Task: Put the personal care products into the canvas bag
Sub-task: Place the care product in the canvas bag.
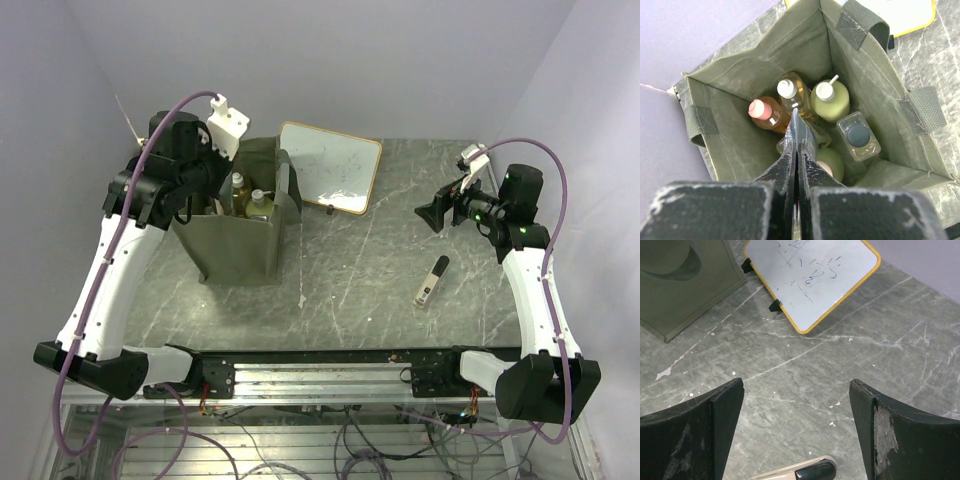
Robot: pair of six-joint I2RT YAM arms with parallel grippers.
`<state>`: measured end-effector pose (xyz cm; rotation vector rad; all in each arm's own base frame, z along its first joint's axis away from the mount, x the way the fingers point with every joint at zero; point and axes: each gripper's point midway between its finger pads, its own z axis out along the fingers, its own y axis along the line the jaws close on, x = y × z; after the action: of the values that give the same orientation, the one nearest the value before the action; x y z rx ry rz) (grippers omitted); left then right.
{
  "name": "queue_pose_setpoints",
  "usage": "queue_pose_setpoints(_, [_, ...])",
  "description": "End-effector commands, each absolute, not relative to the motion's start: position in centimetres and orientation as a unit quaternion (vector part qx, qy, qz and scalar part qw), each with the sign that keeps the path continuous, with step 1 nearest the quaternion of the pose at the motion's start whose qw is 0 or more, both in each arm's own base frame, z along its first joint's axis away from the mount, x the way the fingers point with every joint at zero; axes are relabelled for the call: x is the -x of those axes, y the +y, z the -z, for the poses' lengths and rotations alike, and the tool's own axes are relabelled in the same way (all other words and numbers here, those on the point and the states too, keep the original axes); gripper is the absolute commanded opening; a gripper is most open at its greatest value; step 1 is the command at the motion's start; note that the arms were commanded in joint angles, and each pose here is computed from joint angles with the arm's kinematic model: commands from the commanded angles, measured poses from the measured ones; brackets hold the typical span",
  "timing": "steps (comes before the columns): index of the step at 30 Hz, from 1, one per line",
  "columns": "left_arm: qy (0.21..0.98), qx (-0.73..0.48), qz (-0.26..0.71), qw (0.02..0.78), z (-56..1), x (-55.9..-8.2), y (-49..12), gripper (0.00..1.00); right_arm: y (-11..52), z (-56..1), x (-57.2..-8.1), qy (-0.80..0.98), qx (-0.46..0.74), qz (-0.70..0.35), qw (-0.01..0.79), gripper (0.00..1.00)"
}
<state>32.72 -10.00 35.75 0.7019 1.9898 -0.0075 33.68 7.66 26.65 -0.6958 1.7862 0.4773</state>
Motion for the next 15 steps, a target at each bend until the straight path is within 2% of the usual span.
queue_pose_setpoints(1, [0.820,-0.286,-0.005,0.496,-35.0,-33.8,-9.9,0.07,7.8,-26.4,-33.5,0.753,0.299,-0.208,0.548,0.86])
queue_pose_setpoints(8, [0.816,-0.279,-0.019,0.506,-35.7,-34.1,-9.4,0.07,7.8,-26.3,-33.5,0.755,0.298,-0.208,0.546,0.86])
queue_pose_setpoints(15, [0.766,-0.252,-0.006,0.591,-42.9,-34.8,-10.0,0.07,7.7,-26.0,-33.6,0.757,0.296,-0.210,0.543,0.87])
